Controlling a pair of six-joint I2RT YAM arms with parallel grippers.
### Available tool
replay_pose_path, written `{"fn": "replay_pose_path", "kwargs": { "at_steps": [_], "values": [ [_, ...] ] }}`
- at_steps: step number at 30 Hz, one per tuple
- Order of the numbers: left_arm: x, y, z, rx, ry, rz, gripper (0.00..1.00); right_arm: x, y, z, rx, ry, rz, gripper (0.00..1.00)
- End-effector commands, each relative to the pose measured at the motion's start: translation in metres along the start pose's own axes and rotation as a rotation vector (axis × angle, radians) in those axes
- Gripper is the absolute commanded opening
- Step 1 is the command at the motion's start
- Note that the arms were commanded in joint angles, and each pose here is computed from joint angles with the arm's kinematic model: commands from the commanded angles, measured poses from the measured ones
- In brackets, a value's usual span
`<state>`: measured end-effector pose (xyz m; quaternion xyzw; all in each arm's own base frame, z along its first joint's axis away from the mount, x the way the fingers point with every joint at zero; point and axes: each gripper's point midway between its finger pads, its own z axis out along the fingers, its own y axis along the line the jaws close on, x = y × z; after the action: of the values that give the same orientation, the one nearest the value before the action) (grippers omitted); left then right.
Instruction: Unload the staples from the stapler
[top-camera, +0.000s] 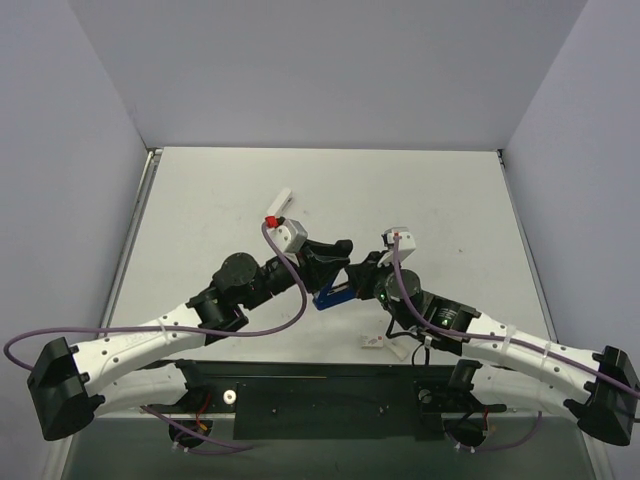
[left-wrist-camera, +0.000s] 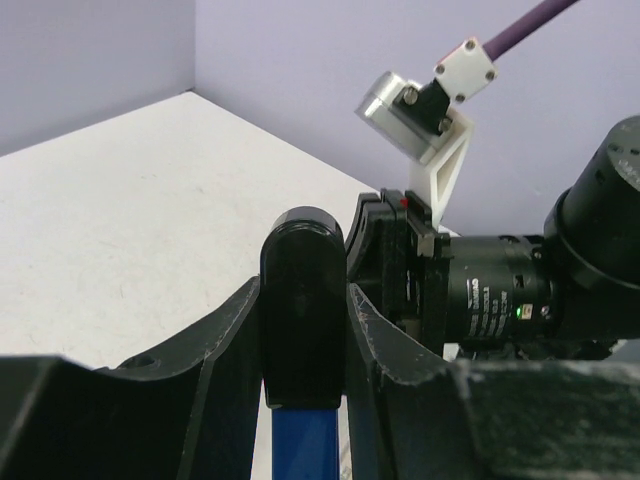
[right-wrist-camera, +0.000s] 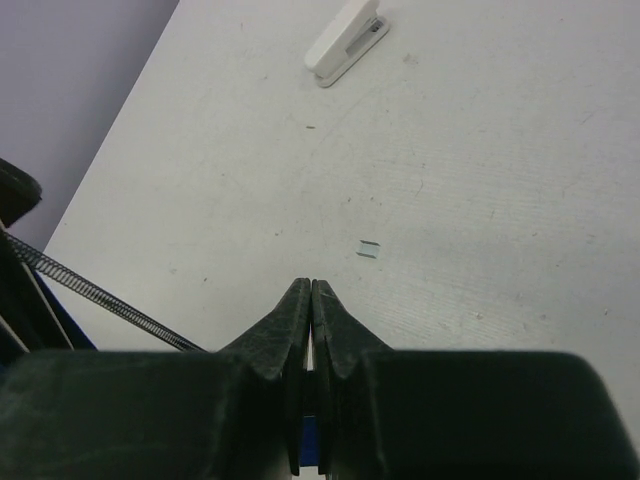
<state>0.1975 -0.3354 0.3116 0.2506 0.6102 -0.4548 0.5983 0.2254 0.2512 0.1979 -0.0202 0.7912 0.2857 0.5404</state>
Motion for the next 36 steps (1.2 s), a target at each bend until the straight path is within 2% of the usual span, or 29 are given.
{"fn": "replay_pose_path", "kwargs": {
  "at_steps": [1, 23, 36],
  "values": [
    [-0.084, -0.011, 0.003, 0.015, -0.316, 0.003, 0.00, 0.011, 0.002, 0.009, -0.021, 0.020, 0.018, 0.00],
    [-0.092, 0.018, 0.037, -0.115, -0.392, 0.097, 0.00, 0.020, 0.018, 0.037, -0.088, 0.053, 0.073, 0.00],
    [-0.099, 0.034, 0.065, -0.161, -0.423, 0.146, 0.00, 0.025, -0.002, 0.041, -0.049, 0.056, 0.132, 0.00]
  ]
}}
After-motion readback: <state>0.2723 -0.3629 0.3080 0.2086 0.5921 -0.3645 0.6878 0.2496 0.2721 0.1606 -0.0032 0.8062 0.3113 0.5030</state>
